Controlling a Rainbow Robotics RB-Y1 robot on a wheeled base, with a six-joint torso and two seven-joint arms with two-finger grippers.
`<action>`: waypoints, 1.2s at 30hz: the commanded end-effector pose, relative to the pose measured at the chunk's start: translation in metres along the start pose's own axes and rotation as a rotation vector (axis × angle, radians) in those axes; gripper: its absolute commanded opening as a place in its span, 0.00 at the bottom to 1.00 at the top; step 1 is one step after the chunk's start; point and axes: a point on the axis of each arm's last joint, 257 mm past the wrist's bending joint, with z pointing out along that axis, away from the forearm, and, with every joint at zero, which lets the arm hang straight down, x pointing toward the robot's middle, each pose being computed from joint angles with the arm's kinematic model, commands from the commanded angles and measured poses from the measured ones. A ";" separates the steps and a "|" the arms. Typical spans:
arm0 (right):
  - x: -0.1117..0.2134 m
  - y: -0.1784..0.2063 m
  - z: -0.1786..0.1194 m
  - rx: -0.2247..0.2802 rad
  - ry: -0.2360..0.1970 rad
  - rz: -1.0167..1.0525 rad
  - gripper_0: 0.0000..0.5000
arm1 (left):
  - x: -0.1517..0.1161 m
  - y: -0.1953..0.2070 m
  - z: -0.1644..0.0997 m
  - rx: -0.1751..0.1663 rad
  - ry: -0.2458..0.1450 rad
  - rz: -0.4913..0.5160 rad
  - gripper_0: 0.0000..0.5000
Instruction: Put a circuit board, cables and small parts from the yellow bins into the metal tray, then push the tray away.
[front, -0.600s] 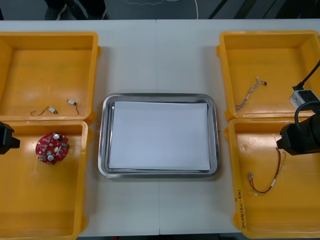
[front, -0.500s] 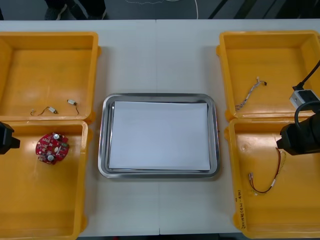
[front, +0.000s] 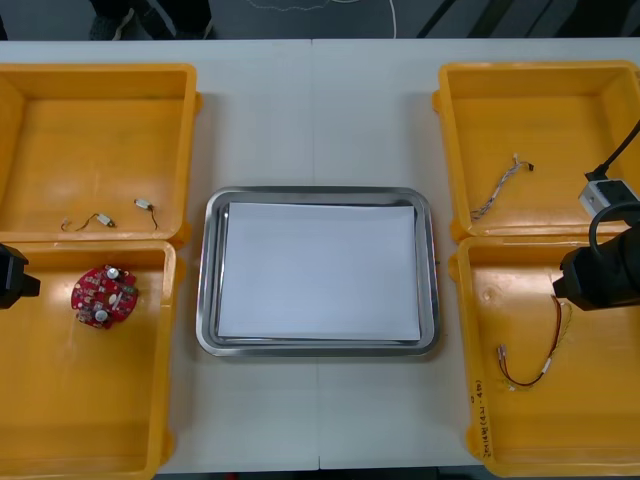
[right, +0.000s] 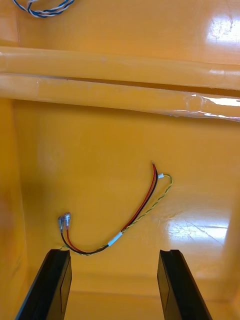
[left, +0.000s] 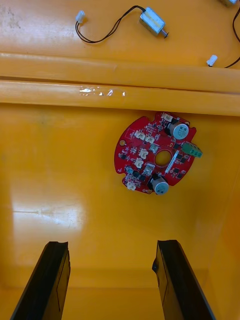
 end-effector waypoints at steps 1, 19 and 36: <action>-0.002 -0.001 -0.006 0.001 -0.025 0.045 1.00 | 0.000 0.006 -0.008 -0.030 -0.006 0.113 1.00; -0.002 -0.001 -0.006 0.001 -0.025 0.045 1.00 | 0.000 0.006 -0.008 -0.030 -0.006 0.113 1.00; -0.002 -0.001 -0.006 0.001 -0.025 0.045 1.00 | 0.000 0.006 -0.008 -0.030 -0.006 0.113 1.00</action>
